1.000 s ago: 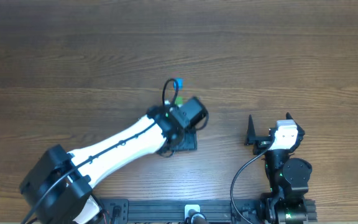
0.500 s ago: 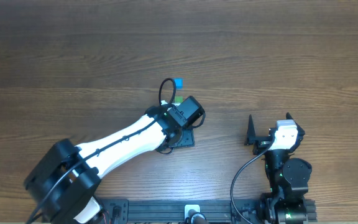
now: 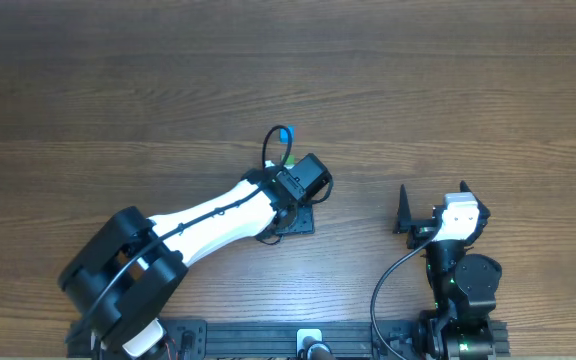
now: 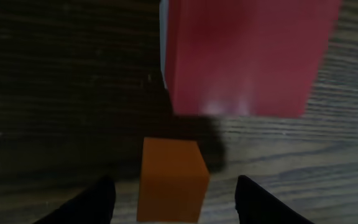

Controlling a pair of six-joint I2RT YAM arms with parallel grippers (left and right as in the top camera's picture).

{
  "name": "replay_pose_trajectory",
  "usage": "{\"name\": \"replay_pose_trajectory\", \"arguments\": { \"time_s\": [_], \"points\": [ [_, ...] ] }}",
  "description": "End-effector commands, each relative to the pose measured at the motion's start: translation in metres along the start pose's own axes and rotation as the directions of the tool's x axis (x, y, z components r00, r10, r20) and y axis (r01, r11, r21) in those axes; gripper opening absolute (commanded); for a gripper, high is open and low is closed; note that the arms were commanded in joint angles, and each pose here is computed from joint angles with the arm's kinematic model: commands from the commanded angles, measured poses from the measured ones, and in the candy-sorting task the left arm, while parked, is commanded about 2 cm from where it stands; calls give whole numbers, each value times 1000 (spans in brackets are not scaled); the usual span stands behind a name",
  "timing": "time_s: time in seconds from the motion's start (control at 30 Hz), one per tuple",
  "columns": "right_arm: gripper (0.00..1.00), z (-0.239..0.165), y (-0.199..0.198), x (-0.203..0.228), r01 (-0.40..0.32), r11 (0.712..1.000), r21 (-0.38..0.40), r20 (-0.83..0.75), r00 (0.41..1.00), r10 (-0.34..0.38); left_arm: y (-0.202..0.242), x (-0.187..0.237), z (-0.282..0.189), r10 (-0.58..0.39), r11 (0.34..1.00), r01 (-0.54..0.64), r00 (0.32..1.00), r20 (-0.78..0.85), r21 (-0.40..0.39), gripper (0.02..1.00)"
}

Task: Stack Cubes

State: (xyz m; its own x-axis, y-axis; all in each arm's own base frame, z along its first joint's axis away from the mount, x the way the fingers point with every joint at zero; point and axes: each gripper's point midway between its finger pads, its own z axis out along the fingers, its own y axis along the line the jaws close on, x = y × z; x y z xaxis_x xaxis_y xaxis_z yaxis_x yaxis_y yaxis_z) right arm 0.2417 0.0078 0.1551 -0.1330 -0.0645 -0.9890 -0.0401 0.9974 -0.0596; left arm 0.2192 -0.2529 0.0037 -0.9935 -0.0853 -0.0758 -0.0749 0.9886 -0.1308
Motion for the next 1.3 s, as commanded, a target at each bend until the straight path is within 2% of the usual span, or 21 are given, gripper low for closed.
{"name": "replay_pose_trajectory", "arguments": {
  "time_s": [0.03,0.63,1.0,1.3],
  "points": [
    [993,0,0,1,-4,1000,0,3,1000,4,6,-1,8,33,999,-33,999,1,-30,614],
    [993,0,0,1,-4,1000,0,3,1000,4,7,-5,8,134,990,-134,991,15,-40,599],
    [993,0,0,1,-4,1000,0,3,1000,4,8,-4,13,134,990,-133,991,2,-55,599],
    [991,0,0,1,-4,1000,0,3,1000,4,9,-7,14,134,986,-135,991,-16,-96,586]
  ]
}}
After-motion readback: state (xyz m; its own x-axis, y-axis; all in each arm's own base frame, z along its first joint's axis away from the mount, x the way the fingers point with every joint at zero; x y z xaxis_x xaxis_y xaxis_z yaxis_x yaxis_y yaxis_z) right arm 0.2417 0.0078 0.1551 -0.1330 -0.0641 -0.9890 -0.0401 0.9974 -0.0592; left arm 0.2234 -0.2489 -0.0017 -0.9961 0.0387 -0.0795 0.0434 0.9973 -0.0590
